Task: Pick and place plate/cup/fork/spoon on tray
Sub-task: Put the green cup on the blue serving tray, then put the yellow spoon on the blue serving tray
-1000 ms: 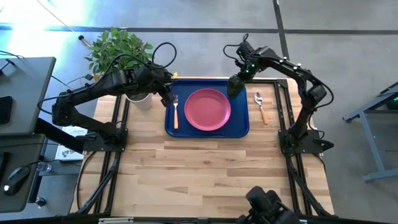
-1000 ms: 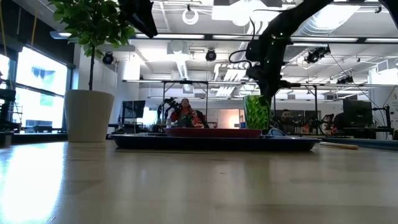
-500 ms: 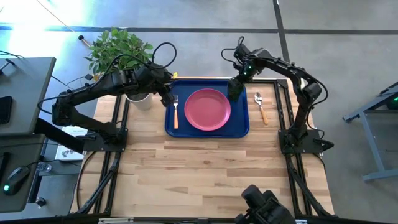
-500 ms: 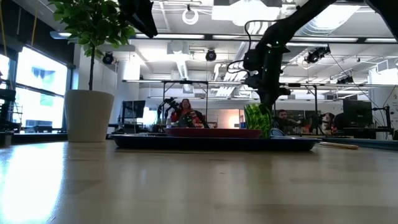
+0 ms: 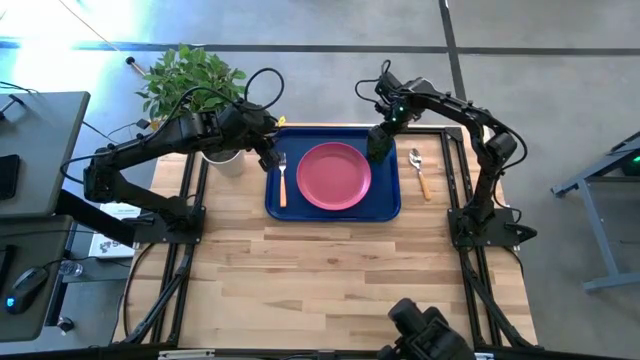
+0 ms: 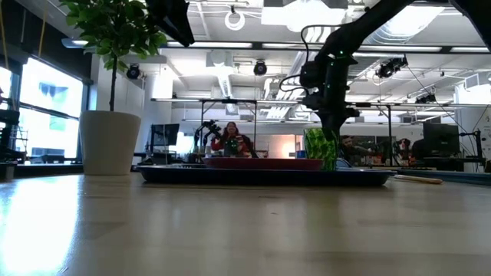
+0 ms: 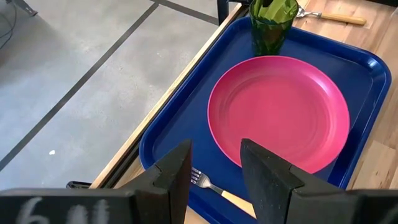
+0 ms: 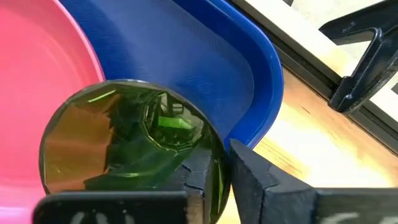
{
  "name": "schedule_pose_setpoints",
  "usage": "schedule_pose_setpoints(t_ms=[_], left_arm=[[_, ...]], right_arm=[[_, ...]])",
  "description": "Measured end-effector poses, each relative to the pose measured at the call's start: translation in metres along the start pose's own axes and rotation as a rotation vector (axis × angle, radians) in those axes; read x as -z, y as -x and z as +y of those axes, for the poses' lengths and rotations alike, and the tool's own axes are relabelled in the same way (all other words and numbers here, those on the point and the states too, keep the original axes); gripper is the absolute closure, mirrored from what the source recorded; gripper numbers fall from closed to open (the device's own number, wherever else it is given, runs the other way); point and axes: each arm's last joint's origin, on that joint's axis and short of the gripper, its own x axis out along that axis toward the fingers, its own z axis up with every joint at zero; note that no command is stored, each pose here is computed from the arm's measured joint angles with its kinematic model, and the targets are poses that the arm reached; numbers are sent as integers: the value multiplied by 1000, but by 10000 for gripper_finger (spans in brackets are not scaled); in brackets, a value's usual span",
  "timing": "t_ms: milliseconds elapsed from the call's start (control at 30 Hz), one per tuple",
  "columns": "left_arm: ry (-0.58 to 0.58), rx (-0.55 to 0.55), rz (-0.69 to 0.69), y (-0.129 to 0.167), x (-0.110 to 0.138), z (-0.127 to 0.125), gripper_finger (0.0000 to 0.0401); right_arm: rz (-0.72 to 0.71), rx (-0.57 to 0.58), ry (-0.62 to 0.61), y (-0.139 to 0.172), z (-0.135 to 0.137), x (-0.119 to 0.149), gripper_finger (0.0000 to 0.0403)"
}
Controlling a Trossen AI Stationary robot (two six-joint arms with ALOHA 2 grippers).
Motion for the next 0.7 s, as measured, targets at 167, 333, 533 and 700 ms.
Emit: schedule_pose_setpoints(t_ms=[167,333,533,700], left_arm=[[0,0,0,0,0,0,272],[0,0,0,0,0,0,272],[0,0,0,0,0,0,272],[0,0,0,0,0,0,272]], right_arm=[[-12,-1,-8,0,0,-1,331],[-23,-2,-11,6,0,0,321],[-79,10,-26,24,0,4,320],[-131,7,-51,42,1,10,320]])
